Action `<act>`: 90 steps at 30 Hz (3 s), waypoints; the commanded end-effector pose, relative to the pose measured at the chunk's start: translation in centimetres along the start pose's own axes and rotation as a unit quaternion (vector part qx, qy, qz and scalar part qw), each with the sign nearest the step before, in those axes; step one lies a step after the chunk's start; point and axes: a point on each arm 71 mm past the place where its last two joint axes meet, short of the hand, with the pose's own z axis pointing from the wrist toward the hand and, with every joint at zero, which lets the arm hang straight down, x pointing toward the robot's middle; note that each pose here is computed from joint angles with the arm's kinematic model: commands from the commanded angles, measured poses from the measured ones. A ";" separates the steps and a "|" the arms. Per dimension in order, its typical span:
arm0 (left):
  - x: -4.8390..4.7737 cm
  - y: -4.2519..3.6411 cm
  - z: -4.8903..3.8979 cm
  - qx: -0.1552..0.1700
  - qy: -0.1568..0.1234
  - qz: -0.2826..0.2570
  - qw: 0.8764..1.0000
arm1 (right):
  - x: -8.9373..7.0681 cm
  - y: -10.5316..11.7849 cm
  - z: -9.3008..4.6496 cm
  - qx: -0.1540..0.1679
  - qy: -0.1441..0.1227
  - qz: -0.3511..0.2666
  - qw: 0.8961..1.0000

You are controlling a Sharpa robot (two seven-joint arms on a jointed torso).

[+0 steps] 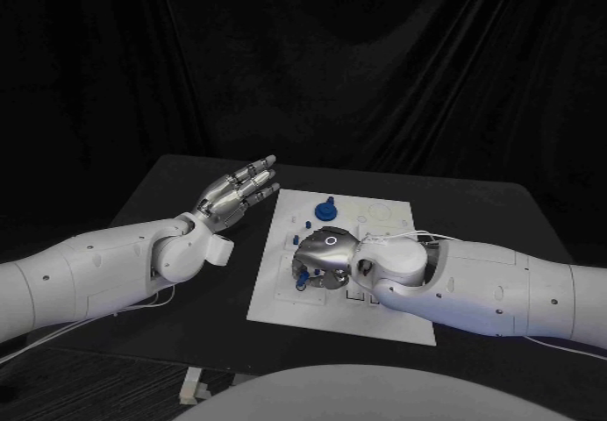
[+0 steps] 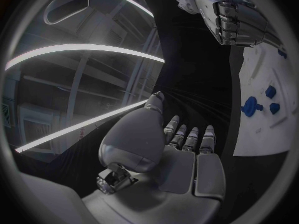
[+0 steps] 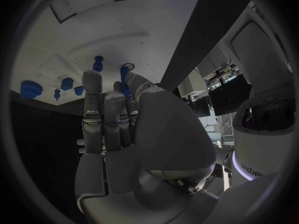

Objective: Assemble the parts on the task board

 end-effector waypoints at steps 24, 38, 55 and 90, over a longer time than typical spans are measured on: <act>0.04 0.36 -0.01 0.007 0.008 -0.007 1.000 | 1.7 0.4 -0.1 0.011 0.028 0.006 1.000; 0.00 0.58 -0.01 0.002 0.008 -0.008 1.000 | 1.5 -0.1 -0.3 0.018 0.003 0.006 1.000; -0.27 0.68 -0.27 -0.003 0.005 -0.007 1.000 | -3.7 -2.6 -5.4 0.010 -0.177 0.016 0.984; -0.31 0.86 -0.35 -0.001 0.005 -0.009 1.000 | -0.4 -12.0 -17.0 0.392 0.147 0.175 0.891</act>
